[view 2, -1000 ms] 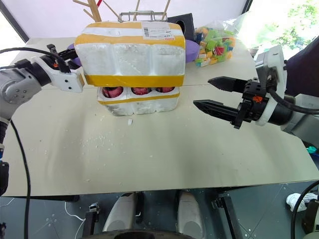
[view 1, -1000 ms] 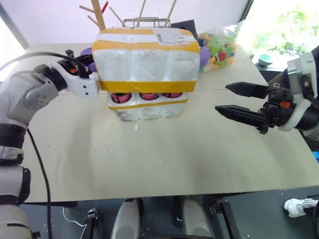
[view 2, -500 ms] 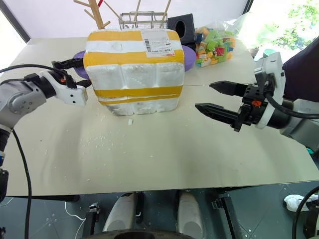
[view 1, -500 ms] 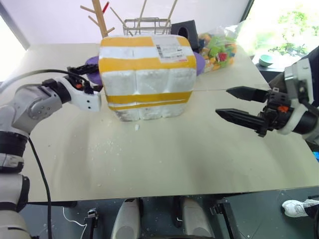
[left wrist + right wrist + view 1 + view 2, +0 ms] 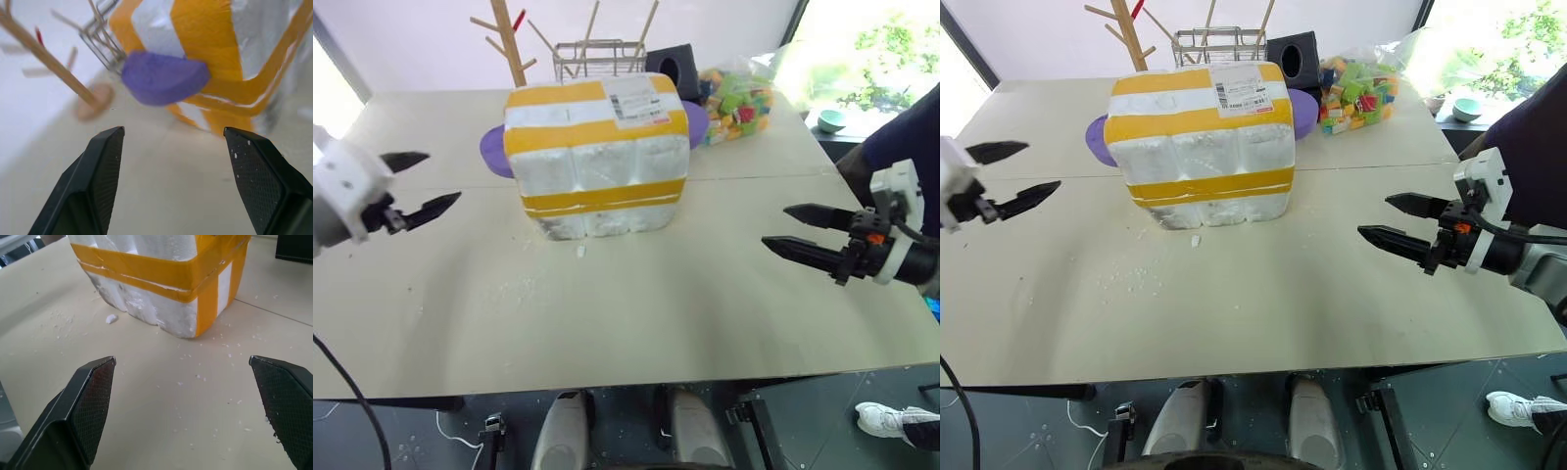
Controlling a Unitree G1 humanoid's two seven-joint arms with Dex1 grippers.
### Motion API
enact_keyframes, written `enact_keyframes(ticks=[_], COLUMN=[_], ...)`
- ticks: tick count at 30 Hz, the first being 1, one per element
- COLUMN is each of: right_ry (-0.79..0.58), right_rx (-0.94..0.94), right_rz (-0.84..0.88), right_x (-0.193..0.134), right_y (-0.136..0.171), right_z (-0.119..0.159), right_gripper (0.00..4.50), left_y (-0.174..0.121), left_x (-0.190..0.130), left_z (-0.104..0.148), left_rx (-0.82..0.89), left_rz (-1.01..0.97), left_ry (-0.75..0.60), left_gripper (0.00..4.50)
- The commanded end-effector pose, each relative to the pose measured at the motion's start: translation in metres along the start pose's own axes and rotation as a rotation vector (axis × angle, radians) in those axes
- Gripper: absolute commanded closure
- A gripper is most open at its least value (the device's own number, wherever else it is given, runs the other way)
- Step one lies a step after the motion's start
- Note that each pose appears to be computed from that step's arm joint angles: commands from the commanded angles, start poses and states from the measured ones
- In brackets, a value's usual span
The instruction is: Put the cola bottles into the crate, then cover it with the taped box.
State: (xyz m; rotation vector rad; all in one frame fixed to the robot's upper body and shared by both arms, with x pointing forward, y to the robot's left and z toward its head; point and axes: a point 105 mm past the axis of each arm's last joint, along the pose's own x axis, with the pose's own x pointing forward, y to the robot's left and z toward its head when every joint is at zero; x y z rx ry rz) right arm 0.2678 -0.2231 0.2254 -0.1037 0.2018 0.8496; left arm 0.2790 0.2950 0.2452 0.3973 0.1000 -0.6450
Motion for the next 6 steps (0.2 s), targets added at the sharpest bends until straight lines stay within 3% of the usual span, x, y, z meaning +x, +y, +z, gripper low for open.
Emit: enact_keyframes(ticks=[1, 6], right_ry=[-0.022, -0.02], right_rx=[-0.074, -0.083], right_rz=[0.03, 0.083], right_x=[-0.002, 0.001], right_y=[-0.002, 0.0], right_z=[0.019, 0.024], right_gripper=[0.0, 0.0], left_y=[-0.012, -0.002], left_x=[-0.035, -0.044], left_z=[0.017, 0.014], left_rx=[-0.241, -0.241], left_rz=[-0.207, -0.198], left_ry=[0.009, 0.093], left_gripper=[1.12, 1.12])
